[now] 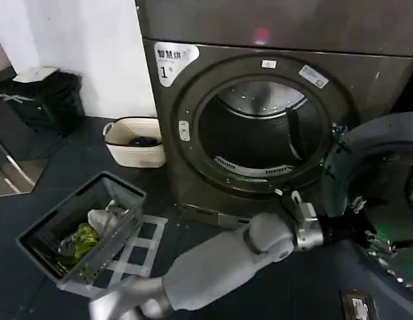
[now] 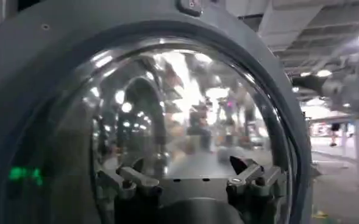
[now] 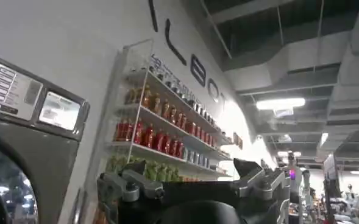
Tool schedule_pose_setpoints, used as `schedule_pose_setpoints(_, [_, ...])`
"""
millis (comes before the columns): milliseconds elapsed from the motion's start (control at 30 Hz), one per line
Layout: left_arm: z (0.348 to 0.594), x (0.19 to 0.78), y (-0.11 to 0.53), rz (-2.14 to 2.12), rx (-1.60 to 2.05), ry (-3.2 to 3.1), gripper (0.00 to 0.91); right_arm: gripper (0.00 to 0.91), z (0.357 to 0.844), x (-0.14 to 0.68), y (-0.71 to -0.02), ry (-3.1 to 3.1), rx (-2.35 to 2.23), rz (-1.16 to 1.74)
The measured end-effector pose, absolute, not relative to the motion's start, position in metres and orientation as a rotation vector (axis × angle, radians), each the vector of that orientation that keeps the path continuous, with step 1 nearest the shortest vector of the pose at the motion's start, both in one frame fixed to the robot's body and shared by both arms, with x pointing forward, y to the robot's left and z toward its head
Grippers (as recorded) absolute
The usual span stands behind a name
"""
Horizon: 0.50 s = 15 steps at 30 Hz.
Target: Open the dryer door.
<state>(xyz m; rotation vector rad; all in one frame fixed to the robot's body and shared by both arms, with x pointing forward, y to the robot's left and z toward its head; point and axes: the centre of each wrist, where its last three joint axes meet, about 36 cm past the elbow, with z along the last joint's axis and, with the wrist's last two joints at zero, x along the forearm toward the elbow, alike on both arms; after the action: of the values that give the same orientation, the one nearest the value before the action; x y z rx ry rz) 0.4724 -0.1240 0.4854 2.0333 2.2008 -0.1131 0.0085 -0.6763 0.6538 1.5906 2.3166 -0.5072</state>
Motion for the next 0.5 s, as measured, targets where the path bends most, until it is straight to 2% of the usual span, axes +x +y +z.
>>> schedule_pose_setpoints(500, [0.484,0.501,-0.121,0.01,1.934,2.24,0.907,0.907,0.659,0.013,-0.678,2.321,1.574,-0.509])
